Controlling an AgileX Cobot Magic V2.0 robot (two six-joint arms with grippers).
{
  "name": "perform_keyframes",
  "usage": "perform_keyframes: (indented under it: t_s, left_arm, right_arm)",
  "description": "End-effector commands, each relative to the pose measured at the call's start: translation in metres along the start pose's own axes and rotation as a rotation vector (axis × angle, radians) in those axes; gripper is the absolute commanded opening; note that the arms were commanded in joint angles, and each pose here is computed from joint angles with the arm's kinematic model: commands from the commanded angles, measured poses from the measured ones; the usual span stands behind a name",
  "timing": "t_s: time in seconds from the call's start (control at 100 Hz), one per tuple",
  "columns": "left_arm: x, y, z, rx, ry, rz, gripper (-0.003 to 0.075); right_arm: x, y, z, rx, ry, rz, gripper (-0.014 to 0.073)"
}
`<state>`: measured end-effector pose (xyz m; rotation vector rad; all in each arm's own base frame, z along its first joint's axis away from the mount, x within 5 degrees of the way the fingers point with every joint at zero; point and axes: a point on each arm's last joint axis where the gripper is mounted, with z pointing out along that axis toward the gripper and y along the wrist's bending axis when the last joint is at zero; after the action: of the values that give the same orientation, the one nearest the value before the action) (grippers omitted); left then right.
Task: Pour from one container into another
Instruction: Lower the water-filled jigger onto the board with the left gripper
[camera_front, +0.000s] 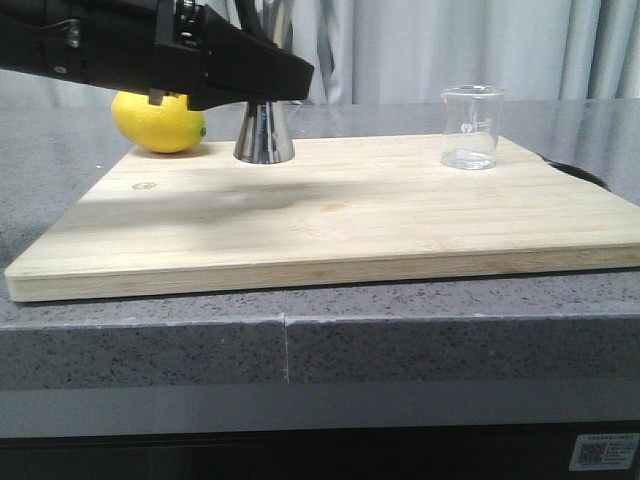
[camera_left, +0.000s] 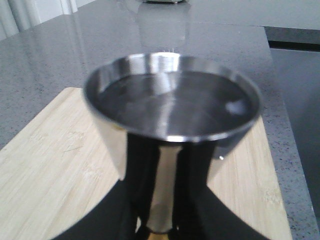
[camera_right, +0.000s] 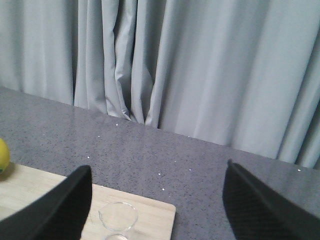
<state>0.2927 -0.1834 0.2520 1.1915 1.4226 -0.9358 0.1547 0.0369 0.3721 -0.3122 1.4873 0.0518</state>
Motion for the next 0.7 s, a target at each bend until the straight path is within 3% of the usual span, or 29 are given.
perform_keyframes:
  t_s: [0.0, 0.43, 0.69]
  left_arm:
    - [-0.029, 0.003, -0.008, -0.023, -0.138, 0.019, 0.0018]
    - [-0.011, 0.01, -0.003, -0.007, -0.124, -0.018, 0.0018]
    - [-0.015, 0.013, -0.002, -0.016, -0.128, 0.03, 0.0018]
  right_arm:
    - [-0.016, -0.002, -0.012, 0.01, -0.084, -0.003, 0.0496]
    - [-0.017, -0.004, -0.02, 0.021, -0.074, 0.01, 0.0494]
    - [-0.016, -0.004, -0.02, 0.023, -0.057, 0.01, 0.0494]
